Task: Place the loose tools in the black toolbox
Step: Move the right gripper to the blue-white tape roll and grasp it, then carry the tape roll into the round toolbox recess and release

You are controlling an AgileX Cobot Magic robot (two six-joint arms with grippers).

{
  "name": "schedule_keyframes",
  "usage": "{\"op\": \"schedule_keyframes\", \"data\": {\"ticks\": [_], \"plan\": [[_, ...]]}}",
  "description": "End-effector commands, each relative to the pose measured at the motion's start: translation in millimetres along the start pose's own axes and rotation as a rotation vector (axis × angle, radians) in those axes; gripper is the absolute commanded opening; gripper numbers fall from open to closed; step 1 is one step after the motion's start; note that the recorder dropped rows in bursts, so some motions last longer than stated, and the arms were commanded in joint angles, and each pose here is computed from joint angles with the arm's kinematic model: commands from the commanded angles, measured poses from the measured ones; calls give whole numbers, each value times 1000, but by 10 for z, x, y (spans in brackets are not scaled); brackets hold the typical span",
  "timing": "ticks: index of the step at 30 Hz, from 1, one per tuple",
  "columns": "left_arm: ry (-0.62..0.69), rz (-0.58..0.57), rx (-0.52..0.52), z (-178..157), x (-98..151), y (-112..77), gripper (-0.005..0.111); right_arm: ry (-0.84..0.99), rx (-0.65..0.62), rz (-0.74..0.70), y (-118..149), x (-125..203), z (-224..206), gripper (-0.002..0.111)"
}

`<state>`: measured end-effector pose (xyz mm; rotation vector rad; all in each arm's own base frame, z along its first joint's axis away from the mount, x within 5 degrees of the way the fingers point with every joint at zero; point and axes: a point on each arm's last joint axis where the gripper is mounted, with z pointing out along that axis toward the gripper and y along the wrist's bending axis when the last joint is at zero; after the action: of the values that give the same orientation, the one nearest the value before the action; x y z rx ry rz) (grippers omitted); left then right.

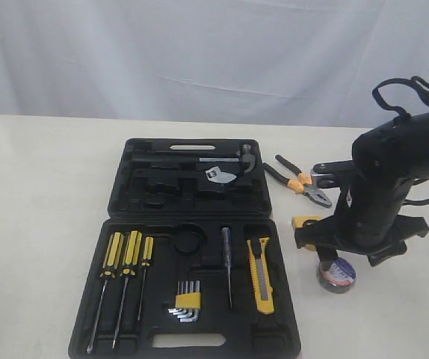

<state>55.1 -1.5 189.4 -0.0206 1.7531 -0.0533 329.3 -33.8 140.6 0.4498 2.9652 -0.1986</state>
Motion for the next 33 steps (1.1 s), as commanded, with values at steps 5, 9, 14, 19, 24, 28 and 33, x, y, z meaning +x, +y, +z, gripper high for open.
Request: {"op": "schedule_keyframes", "data": {"ticks": [5, 9, 14, 19, 24, 28, 33], "plan": [[0, -3, 3, 0, 6, -1, 0, -3, -54, -9, 26, -12, 8, 66], [0, -3, 3, 0, 6, -1, 0, -4, -54, -13, 27, -13, 8, 66], [0, -3, 3, 0, 6, -1, 0, -18, -59, -24, 31, -26, 8, 66], [0, -3, 3, 0, 6, -1, 0, -36, -68, -21, 39, -43, 7, 66], [0, -3, 3, 0, 6, -1, 0, -12, -63, -24, 50, -34, 96, 66], [0, -3, 3, 0, 6, -1, 0, 3, -61, -33, 68, -32, 205, 66], [0, -3, 3, 0, 6, -1, 0, 8, -61, -47, 84, -26, 220, 52]]}}
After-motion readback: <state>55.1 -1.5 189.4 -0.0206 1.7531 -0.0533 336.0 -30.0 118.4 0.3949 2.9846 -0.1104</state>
